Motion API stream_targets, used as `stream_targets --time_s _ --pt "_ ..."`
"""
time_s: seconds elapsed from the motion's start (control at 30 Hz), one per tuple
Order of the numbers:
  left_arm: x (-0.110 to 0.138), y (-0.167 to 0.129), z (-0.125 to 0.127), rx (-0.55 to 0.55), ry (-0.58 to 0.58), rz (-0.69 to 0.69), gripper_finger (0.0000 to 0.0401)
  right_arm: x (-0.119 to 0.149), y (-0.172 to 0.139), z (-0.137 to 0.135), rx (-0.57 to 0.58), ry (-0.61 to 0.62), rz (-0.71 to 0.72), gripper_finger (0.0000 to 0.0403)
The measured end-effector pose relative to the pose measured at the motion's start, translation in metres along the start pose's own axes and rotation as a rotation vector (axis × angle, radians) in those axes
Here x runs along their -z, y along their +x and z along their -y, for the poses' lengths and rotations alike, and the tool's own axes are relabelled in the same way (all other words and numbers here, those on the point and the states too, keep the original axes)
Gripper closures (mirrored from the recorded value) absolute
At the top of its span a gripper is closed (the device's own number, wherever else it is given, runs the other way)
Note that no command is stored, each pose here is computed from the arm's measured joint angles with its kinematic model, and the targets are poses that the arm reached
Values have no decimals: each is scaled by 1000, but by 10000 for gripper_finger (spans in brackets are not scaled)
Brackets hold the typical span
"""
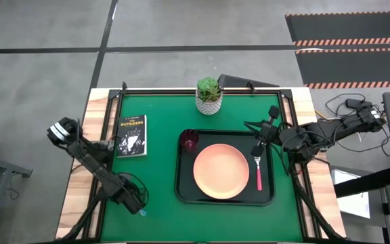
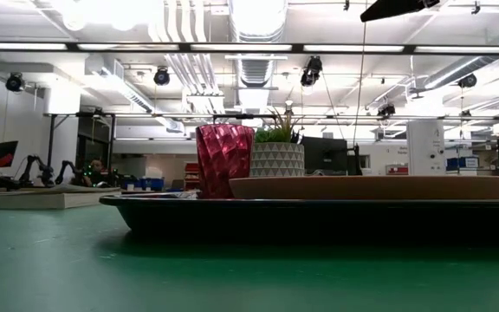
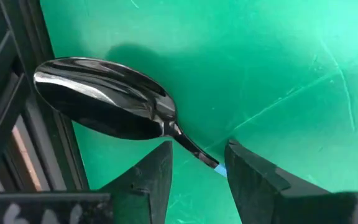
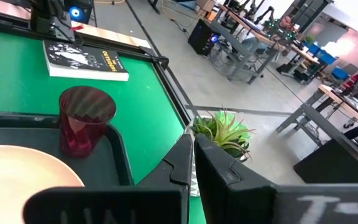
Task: Pick and place plate/cup/fork/spoon on tray
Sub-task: Put the light blue spoon on the black tray at the left of the light orange plate
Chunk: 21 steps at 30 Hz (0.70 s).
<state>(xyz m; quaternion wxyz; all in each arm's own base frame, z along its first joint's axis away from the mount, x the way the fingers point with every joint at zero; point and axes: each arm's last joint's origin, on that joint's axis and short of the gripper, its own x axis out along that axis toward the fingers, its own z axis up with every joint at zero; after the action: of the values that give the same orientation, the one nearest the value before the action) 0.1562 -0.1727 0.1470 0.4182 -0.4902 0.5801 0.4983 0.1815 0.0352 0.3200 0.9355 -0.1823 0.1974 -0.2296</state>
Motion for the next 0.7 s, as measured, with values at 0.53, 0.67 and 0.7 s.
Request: stream_targets --time_s 0.53,0.67,0.7 --pt "-2 1 -1 -6 175 16 368 0 0 0 0 -1 0 394" --pt "3 -6 4 60 243 37 397 0 0 0 1 0 0 394" --pt "6 -9 4 67 248 31 399 0 0 0 0 -1 0 394"
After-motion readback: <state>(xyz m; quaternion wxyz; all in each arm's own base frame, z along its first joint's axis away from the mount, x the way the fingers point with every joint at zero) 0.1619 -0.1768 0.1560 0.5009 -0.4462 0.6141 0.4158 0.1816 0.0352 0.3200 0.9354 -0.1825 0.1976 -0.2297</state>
